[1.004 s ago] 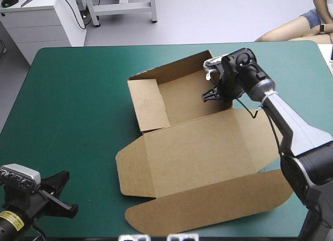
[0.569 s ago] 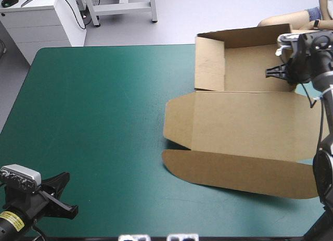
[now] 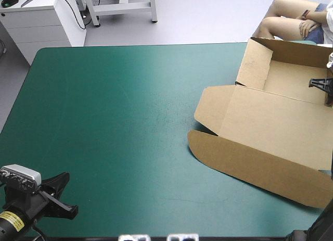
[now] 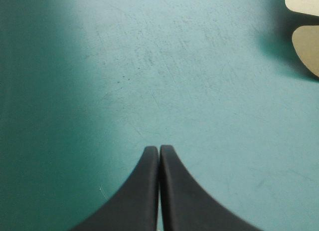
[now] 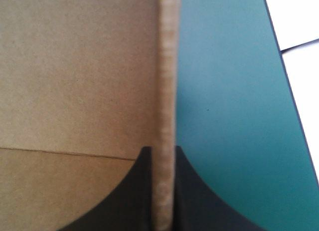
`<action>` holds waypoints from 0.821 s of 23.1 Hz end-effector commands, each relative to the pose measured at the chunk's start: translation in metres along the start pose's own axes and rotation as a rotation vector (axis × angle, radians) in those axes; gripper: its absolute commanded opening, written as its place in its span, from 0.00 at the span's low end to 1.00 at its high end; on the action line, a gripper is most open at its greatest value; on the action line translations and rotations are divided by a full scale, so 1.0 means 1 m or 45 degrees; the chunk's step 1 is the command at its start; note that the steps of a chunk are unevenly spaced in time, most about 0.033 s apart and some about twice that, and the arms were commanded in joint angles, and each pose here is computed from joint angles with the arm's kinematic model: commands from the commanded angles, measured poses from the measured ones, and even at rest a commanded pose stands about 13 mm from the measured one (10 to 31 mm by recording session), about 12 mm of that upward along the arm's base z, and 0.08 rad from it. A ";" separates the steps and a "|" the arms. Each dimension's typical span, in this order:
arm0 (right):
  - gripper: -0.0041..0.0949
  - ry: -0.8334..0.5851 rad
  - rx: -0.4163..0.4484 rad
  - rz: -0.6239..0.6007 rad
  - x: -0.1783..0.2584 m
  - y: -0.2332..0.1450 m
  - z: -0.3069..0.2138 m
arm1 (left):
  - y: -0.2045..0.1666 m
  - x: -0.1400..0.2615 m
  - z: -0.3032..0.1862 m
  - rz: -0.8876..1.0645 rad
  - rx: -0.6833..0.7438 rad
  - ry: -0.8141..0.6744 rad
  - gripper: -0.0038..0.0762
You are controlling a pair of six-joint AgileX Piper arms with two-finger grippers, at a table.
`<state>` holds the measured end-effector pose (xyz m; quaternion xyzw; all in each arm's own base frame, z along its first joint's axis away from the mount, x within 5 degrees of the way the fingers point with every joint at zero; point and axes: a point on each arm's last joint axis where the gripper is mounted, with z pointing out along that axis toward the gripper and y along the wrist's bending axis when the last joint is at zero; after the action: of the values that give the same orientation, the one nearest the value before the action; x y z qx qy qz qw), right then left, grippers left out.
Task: Fold the box
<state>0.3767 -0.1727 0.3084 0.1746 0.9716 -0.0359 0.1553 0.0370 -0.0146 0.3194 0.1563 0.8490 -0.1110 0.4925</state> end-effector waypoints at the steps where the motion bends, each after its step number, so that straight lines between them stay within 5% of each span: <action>1: 0.03 -0.062 -0.071 0.030 -0.003 -0.001 -0.016 | 0.000 -0.012 -0.003 0.007 0.002 -0.091 0.04; 5: 0.23 -0.025 -0.206 -0.021 -0.002 0.009 -0.002 | -0.001 -0.008 0.001 0.001 0.007 -0.069 0.04; 8: 0.64 -0.003 -0.202 0.016 0.001 0.005 0.002 | -0.001 -0.005 0.004 -0.013 0.011 -0.052 0.04; 10: 0.80 -0.011 -0.170 0.043 0.002 0.003 -0.003 | -0.001 -0.005 0.004 -0.013 0.011 -0.052 0.04; 15: 0.76 -0.152 -0.143 0.026 0.010 0.004 -0.053 | 0.002 -0.003 0.004 0.021 -0.032 -0.021 0.04; 19: 0.62 -0.306 -0.174 0.024 0.024 0.009 -0.105 | 0.002 -0.003 0.004 0.016 -0.025 -0.018 0.04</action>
<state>0.3591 -0.1589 0.3401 0.1742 0.9623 0.0157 0.2085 0.0387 -0.0131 0.3084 0.1602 0.8621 -0.0919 0.4719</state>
